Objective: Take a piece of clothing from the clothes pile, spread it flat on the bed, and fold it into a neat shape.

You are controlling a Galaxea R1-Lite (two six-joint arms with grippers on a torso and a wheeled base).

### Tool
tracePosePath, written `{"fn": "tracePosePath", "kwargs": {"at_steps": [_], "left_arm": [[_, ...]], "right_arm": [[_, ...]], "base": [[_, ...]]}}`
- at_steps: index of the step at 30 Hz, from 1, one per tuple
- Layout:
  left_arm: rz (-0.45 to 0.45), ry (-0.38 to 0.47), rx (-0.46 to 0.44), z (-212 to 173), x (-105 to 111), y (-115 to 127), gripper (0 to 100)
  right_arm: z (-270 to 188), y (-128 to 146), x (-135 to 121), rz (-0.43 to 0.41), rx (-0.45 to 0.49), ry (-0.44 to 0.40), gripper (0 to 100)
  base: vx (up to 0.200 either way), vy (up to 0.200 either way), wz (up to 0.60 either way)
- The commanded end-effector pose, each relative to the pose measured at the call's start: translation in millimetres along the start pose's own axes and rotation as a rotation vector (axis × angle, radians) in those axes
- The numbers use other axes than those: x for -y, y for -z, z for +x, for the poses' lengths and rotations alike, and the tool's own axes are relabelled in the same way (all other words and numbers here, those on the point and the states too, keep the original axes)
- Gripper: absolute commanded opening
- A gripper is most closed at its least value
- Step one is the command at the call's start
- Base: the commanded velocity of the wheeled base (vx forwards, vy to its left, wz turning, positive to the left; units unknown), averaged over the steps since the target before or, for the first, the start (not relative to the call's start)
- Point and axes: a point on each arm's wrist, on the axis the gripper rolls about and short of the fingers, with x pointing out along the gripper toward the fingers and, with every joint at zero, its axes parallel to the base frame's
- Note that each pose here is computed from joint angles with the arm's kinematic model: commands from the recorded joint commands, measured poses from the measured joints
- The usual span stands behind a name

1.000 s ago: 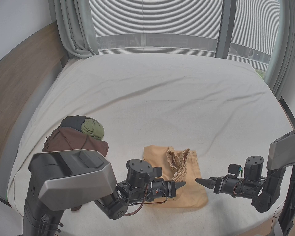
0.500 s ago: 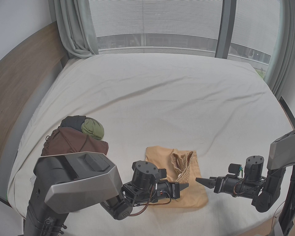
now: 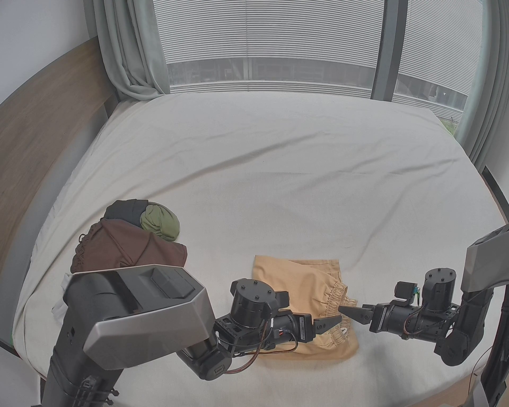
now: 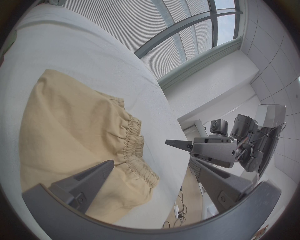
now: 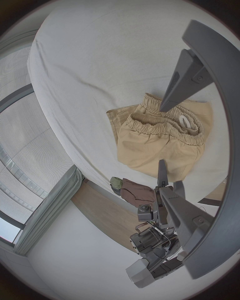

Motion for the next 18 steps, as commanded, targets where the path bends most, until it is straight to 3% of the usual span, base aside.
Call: {"fn": "tracePosePath", "kwargs": {"at_steps": [1,18], "left_arm": [[0.005,-0.019,0.036,-1,0,-3,100],[-0.024,-0.056,0.127,-73,2,-41,100]], "right_arm": [[1,-1,0,-0.001,0.004,-0.002,100],[16,-5,4,0.007,0.026,0.001,100]], "base": [[0.0,0.0,0.0],[0.0,0.0,0.0]]}}
